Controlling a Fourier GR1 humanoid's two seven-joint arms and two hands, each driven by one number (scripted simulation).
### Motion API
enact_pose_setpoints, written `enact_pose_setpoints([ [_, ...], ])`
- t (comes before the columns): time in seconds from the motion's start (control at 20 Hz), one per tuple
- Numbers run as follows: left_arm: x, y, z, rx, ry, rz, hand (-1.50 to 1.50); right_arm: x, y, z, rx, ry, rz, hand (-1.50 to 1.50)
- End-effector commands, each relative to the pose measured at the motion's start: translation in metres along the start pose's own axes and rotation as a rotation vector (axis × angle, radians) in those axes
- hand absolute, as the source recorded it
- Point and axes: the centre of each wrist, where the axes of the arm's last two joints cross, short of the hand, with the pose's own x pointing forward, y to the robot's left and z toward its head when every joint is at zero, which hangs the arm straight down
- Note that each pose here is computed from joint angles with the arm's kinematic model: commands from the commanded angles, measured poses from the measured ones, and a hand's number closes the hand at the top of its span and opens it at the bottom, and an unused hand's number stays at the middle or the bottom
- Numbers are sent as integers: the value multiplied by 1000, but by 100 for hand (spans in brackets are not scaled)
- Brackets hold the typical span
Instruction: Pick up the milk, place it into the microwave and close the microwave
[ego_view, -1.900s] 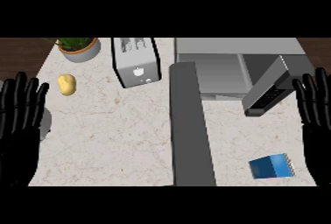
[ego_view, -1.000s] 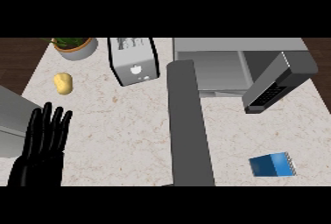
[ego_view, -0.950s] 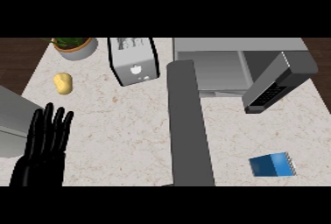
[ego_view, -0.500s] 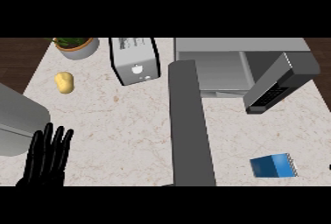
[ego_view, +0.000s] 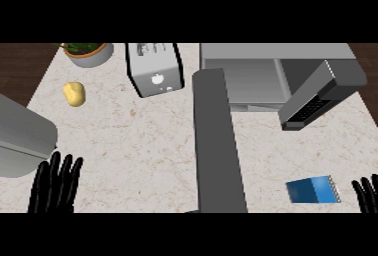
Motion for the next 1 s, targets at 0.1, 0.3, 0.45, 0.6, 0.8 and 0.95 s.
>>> enact_pose_setpoints([
  [0.1, -6, 3, 25, -24, 5, 1, -150, -44, -8, -15, -109, 31, 33, -150],
  [0.3, 9, 5, 25, -8, 11, -2, -150, -68, -27, -15, -99, 57, 77, -150],
  [0.45, 7, 15, 31, -5, 4, 0, -150, -72, -27, -10, -124, 62, 59, -150],
  [0.6, 13, 15, 17, 9, -4, 5, -150, -106, -25, -7, -92, 76, 90, -150],
  [0.8, 2, -9, 35, 1, 4, 2, -150, -128, -41, 2, -84, 48, 81, -150],
  [0.95, -3, 8, 48, -12, -5, -5, -150, -135, -38, 15, -97, 30, 92, -150],
])
